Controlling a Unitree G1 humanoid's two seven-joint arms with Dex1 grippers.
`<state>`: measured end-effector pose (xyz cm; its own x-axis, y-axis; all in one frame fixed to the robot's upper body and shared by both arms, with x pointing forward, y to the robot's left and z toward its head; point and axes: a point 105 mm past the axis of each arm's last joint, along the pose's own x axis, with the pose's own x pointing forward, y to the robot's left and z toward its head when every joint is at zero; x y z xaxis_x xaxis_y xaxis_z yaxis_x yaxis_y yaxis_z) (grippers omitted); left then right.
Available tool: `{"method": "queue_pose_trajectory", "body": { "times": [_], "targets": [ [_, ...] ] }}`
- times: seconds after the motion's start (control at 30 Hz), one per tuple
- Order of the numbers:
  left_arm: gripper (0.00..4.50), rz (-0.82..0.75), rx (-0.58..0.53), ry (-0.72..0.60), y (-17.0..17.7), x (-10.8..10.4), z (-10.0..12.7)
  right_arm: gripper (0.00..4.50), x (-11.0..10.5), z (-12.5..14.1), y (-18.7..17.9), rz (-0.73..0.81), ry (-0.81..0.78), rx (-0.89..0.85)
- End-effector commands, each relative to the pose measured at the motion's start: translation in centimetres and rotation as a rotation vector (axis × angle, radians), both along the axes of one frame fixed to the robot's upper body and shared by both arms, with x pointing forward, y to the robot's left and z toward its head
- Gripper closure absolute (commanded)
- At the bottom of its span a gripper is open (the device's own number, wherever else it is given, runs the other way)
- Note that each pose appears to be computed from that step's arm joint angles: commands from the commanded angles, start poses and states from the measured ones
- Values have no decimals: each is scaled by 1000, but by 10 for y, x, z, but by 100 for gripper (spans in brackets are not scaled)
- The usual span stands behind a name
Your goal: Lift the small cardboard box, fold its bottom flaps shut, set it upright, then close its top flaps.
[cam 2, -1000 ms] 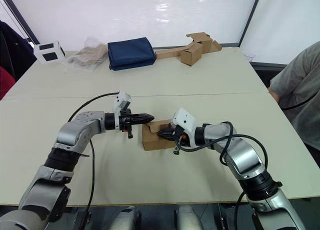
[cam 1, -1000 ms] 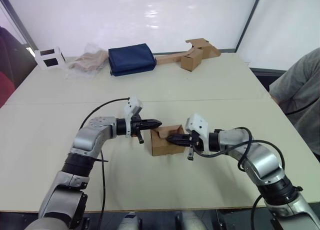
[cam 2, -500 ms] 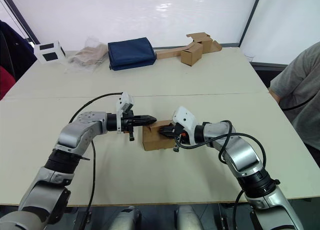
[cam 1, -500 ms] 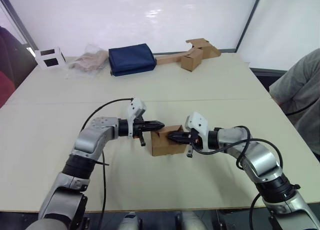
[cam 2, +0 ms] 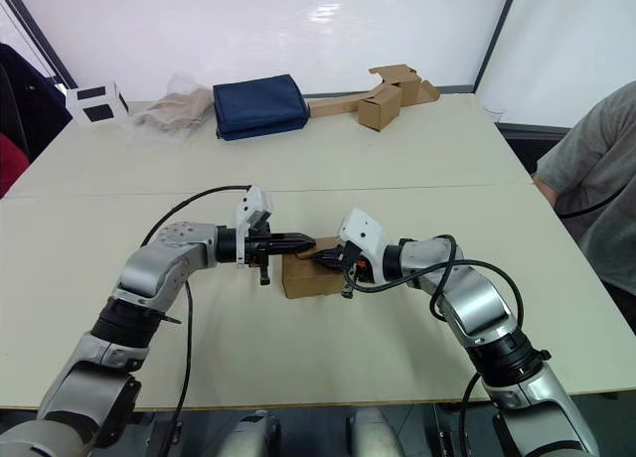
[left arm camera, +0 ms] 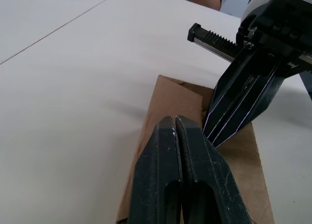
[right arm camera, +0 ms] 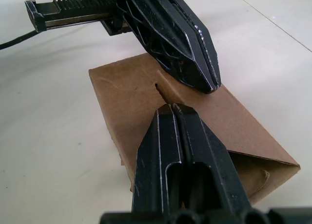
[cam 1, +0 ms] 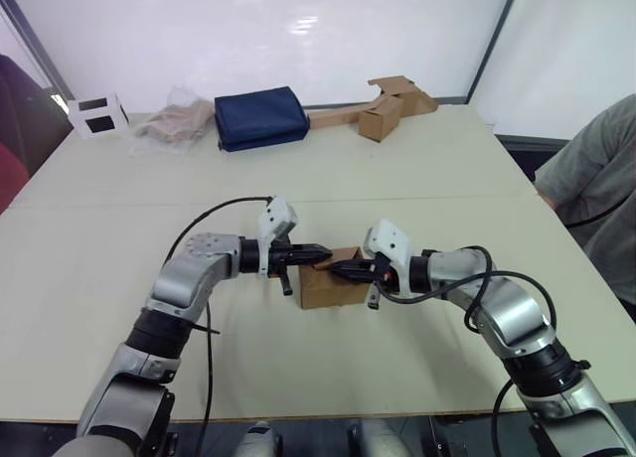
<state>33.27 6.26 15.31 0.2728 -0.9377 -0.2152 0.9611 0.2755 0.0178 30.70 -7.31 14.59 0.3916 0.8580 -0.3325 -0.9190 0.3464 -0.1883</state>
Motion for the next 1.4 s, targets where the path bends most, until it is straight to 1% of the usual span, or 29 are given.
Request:
{"method": "queue_pose_trajectory", "body": {
  "times": [0.03, 0.23, 0.37, 0.47, 0.5, 0.57, 0.63, 0.7, 0.83, 0.97, 1.03, 1.2, 1.3, 1.4],
  "targets": [
    [445, -40, 48, -46, -1, -7, 1, 450, -7, 21, -4, 28, -1, 64],
    [445, -41, 56, -51, 0, -7, 1, 450, -2, 37, -17, -17, 5, 127],
    [445, -32, 41, -62, 1, -6, 7, 450, 2, 42, -24, -46, -4, 143],
    [445, 4, -63, -92, 3, -3, 37, 450, 7, 44, -30, -81, -28, 142],
    [445, 14, -82, -104, 4, -3, 44, 450, 8, 44, -31, -88, -33, 142],
    [445, 40, -80, -151, 6, -2, 52, 450, 9, 44, -31, -94, -42, 139],
    [445, 33, -56, -179, 5, -6, 55, 450, 12, 45, -31, -100, -51, 140],
    [445, 18, -26, -186, 3, -10, 52, 450, 14, 43, -30, -101, -55, 139],
    [445, 6, -4, -171, -1, -13, 44, 450, 14, 38, -24, -78, -56, 118],
    [445, 46, 100, -180, 1, -4, 20, 450, 14, 29, -17, -53, -51, 83],
    [445, 42, 130, -171, 1, -4, 9, 450, 15, 24, -15, -55, -40, 79],
    [445, 47, 135, -154, 1, -4, 0, 450, 14, 12, -14, -44, -15, 45],
    [445, 45, 137, -137, 1, -6, -4, 450, 14, 10, -14, -44, -11, 41],
    [445, 53, 113, -128, 2, -7, -3, 450, 15, 12, -14, -50, -10, 60]
  ]
}}
